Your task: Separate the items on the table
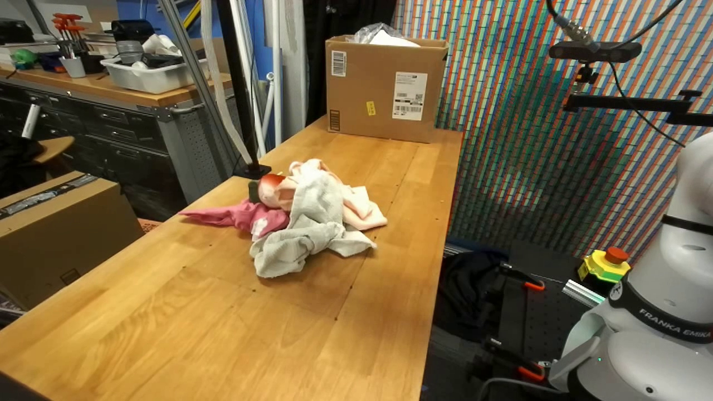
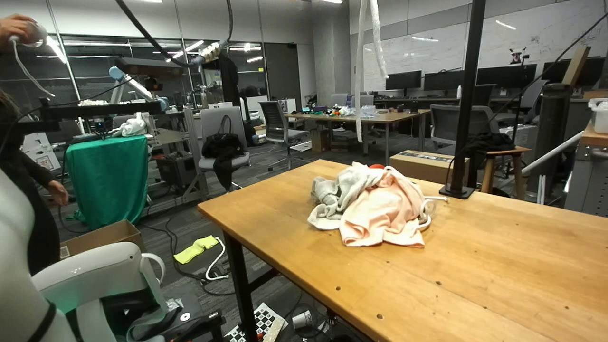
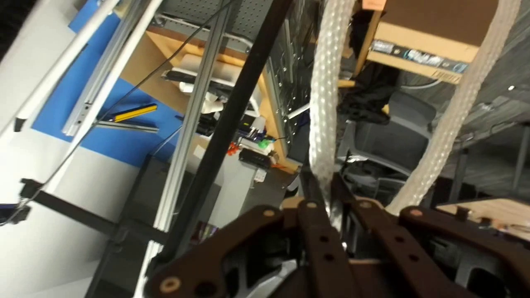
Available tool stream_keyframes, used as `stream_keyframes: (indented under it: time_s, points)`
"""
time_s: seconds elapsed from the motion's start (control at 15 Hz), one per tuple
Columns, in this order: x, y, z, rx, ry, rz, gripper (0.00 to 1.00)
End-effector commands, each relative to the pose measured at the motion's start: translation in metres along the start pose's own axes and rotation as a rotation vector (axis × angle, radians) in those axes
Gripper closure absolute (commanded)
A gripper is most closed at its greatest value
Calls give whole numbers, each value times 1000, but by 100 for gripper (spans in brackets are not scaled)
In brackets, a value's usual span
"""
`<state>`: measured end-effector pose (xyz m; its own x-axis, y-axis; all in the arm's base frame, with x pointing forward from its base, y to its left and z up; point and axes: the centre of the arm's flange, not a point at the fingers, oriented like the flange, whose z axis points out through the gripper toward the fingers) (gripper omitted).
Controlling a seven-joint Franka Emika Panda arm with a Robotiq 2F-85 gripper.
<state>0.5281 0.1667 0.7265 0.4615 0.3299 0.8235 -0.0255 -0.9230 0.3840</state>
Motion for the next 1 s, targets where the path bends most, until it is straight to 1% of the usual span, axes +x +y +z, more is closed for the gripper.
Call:
stream_keyframes:
  time_s: [0.0, 0.13, 0.33, 0.47, 0.6, 0.93]
  points:
    - [42, 43, -33, -97, 62, 156, 95]
    - [54, 68, -45, -141, 77, 232, 95]
    - [60, 102, -50, -200, 76, 317, 95]
    - [54, 123, -48, -239, 64, 362, 95]
    - [44, 148, -42, -276, 33, 404, 95]
    - [7, 210, -14, -355, -59, 497, 95]
